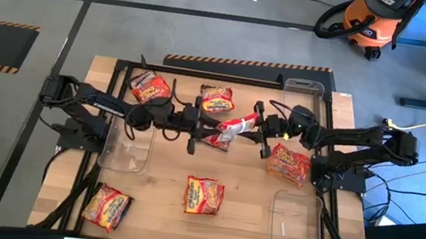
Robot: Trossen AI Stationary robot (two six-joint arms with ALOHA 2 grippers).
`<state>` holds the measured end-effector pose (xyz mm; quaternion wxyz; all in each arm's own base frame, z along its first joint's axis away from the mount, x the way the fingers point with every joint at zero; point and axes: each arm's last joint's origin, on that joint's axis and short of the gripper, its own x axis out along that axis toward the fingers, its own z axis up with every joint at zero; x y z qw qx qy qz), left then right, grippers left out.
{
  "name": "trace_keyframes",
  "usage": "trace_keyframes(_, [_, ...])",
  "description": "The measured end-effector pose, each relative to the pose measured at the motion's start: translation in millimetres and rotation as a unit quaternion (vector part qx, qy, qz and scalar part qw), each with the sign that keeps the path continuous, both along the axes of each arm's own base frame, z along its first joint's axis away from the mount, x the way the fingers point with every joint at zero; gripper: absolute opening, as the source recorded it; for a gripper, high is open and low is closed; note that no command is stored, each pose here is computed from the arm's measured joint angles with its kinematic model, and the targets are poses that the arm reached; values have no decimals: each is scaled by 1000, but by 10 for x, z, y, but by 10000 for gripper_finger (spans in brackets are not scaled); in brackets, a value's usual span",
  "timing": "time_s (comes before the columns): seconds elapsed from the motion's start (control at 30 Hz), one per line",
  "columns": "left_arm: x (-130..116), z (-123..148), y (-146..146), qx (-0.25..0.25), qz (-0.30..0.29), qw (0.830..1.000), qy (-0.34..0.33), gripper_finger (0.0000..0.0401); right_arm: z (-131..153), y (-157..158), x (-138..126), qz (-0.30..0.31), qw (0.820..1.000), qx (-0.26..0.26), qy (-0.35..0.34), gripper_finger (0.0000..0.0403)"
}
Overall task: Sort Maruchan noodles
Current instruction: Put the red noodle pack into the middle transparent bin
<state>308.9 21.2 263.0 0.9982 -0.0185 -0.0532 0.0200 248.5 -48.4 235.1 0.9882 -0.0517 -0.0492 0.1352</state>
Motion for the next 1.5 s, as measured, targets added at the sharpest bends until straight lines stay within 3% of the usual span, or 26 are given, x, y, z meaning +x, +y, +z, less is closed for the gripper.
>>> trace_keyframes(0.17, [-138,82,67,-34,10,999,40,145,24,7,-73,-29,999,-31,24,55])
trace_keyframes(0.3, [-254,96,102,-76,20,993,90,154,58,7,-174,-79,993,-77,48,52])
trace_keyframes(0.6, [-285,126,122,-63,60,993,85,155,21,-44,-299,-203,952,-200,115,52])
trace_keyframes(0.8, [-278,190,90,-70,40,995,53,158,-22,-32,-305,-200,938,-250,134,53])
trace_keyframes(0.97, [-287,190,165,-126,42,990,47,196,-26,107,-277,-180,922,-320,125,53])
trace_keyframes(1.07, [-297,159,231,-180,51,981,56,228,-16,211,-260,-182,897,-386,116,53])
trace_keyframes(1.17, [-308,147,291,-238,45,969,57,250,-17,323,-251,-183,858,-467,114,53])
trace_keyframes(1.5, [-165,-98,335,-370,11,924,96,252,119,603,-244,-215,741,-634,57,53])
